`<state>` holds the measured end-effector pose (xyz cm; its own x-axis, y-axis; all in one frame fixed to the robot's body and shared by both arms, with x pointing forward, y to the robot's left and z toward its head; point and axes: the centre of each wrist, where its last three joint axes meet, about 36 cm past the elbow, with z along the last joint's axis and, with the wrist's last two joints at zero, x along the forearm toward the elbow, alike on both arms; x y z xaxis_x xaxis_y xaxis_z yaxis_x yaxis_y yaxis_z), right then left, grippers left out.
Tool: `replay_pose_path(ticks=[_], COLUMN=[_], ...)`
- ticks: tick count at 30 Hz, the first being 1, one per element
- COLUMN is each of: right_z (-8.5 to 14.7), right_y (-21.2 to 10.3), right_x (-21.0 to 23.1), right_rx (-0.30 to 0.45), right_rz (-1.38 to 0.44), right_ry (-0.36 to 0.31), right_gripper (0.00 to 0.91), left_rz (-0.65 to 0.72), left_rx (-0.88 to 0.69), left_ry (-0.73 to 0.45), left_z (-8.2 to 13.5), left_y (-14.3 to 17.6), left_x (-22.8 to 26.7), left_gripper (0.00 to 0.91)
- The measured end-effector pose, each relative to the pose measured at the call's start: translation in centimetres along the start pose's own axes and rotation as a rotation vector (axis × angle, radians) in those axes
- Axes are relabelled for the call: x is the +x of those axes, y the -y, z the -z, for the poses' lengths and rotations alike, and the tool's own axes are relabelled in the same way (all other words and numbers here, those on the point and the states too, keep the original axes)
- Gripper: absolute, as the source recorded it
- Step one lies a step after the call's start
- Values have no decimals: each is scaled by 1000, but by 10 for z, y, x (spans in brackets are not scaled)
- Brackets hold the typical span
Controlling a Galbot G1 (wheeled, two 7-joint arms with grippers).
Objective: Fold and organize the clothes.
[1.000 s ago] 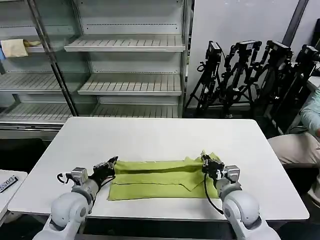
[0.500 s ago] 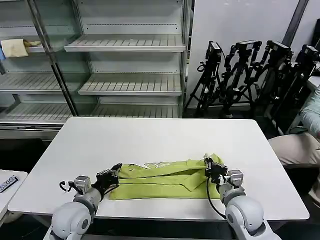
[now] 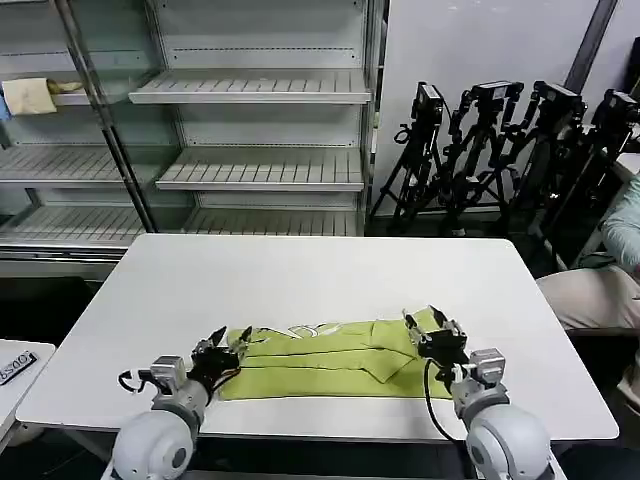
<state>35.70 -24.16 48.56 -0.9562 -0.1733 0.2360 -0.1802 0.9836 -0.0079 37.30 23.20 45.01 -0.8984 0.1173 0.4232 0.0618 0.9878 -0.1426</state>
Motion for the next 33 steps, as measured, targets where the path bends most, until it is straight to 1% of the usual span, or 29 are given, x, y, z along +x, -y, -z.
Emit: replay_pose_path(ticks=[4,5,10,18,23,25,29,33], right_z=[3,3,4,3,4,4,6,7], right_y=[-1,-2,-4,-8,-8,-7,-5,-4], right_x=[13,15,23,29,33,33,33,33], right_rx=[4,4,5,7,9,11,17,14], right_rz=[-4,-5,-6,-15,-19,-21,-26,-26], right_ry=[10,13,21,19,23,24,30,43], right_gripper=[907,907,907,907,907,907,907,907], left_rz=[47,55,74,88,87,92,101,136], left_rx=[17,23,46,52,45,25,-29,-63], left_ry=[-28,-35,-65,-82,-80,-69,-43,-13], left_z=[-8,-10,-18,-23,-27,-29,-30,-20], left_y=[7,10,20,31,37,38,32,0], left_x=[-3,-3,-3,-7,-12,-12,-10,-4], left_gripper=[907,10,10,10,20,10,10,10])
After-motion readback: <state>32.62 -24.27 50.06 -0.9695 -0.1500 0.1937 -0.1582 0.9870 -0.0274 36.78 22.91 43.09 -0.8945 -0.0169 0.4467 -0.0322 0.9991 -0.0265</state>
